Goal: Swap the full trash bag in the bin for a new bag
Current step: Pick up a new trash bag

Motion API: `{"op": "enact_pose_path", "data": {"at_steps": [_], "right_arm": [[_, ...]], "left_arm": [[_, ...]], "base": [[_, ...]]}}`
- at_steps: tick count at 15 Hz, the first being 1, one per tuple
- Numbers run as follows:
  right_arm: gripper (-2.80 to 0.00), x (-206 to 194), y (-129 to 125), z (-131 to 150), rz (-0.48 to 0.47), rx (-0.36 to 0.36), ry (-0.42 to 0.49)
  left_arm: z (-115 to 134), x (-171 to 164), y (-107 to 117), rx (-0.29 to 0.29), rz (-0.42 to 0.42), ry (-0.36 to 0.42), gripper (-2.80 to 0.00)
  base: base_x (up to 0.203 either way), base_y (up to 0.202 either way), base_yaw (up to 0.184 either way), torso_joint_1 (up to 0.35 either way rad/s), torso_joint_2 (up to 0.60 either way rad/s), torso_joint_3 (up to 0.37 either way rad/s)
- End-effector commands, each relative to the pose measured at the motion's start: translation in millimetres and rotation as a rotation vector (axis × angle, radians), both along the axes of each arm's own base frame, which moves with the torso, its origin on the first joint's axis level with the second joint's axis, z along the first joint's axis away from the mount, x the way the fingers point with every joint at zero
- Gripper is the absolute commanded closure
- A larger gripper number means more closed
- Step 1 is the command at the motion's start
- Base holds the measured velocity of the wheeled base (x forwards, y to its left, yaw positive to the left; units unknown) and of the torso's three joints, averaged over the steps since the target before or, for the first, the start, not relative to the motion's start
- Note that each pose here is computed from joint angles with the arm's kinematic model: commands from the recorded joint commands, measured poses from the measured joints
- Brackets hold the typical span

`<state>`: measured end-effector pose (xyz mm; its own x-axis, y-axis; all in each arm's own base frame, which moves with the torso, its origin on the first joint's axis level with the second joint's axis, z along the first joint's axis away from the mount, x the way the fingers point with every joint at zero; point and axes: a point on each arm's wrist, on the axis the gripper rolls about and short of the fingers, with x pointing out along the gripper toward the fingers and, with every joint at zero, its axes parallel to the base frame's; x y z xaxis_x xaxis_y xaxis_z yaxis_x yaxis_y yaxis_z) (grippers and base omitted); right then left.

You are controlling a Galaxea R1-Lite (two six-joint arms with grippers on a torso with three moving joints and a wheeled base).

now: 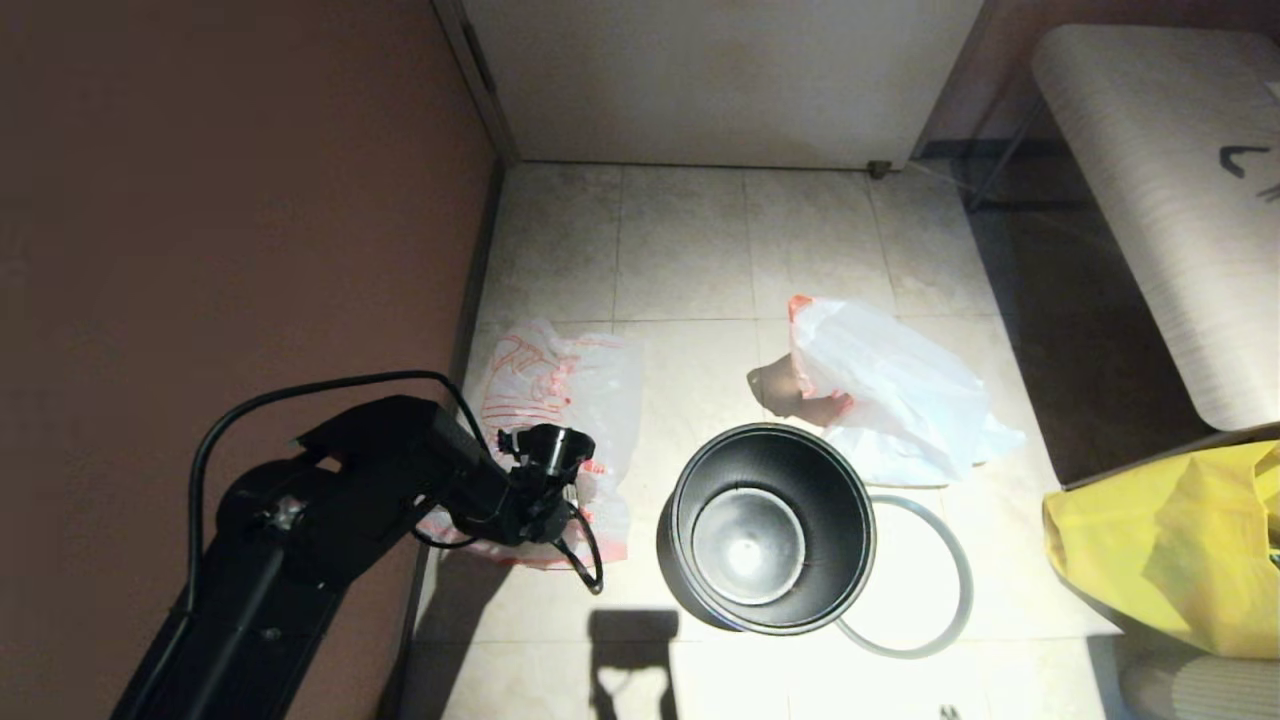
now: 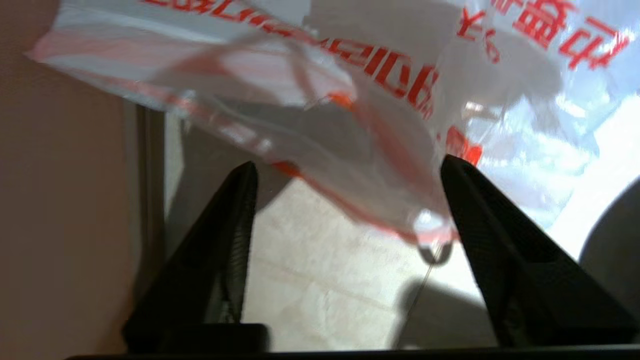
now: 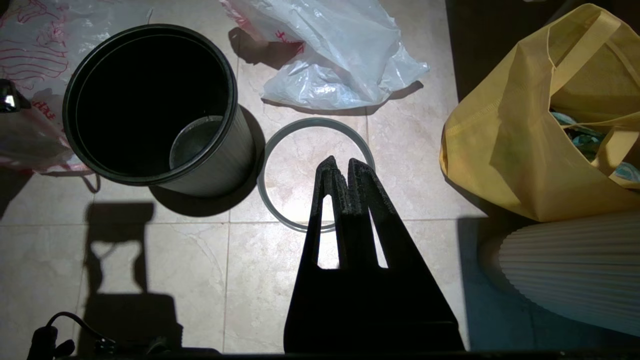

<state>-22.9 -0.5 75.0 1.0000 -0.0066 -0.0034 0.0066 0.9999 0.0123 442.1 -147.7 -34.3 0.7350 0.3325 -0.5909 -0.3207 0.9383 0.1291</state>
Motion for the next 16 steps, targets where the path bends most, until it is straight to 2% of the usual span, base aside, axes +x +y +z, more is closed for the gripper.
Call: {"op": "enact_pose_path", "data": {"at_steps": [1,6,8,10,12,13,16], "right_arm": [[0.0,0.1,0.0,-0.4,0.0,0.0,0.001],[0.0,0.1,0.0,-0.4,0.0,0.0,0.001],[0.0,0.2,0.0,-0.4,0.0,0.0,0.002],[0.0,0.1,0.0,-0.4,0.0,0.0,0.001],[0.0,0.2,0.0,-0.4,0.0,0.0,0.002],[0.0,0.1,0.0,-0.4,0.0,0.0,0.001],[0.0,0.1,0.0,-0.4,0.0,0.0,0.001]], "left_arm": [[-23.4,11.3,-3.1,0.009,0.013,-0.001,-2.8],[-41.1,37.9,0.8,0.015,0.033,-0.045,-2.8],[-52.0,45.9,0.8,0.037,0.029,-0.053,-2.8],[-60.5,64.4,-1.1,0.055,0.063,-0.122,-2.8],[-66.9,70.9,2.3,0.104,0.061,-0.138,-2.8],[-67.6,72.3,2.0,0.108,0.056,-0.167,0.0],[-69.5,72.2,2.6,0.119,0.049,-0.17,0.0]], "base": [[0.0,0.0,0.0,0.0,0.0,0.0],[0.0,0.0,0.0,0.0,0.0,0.0],[0.0,0.0,0.0,0.0,0.0,0.0],[0.0,0.0,0.0,0.0,0.0,0.0],[0.0,0.0,0.0,0.0,0.0,0.0],[0.0,0.0,0.0,0.0,0.0,0.0],[0.0,0.0,0.0,0.0,0.0,0.0]]}}
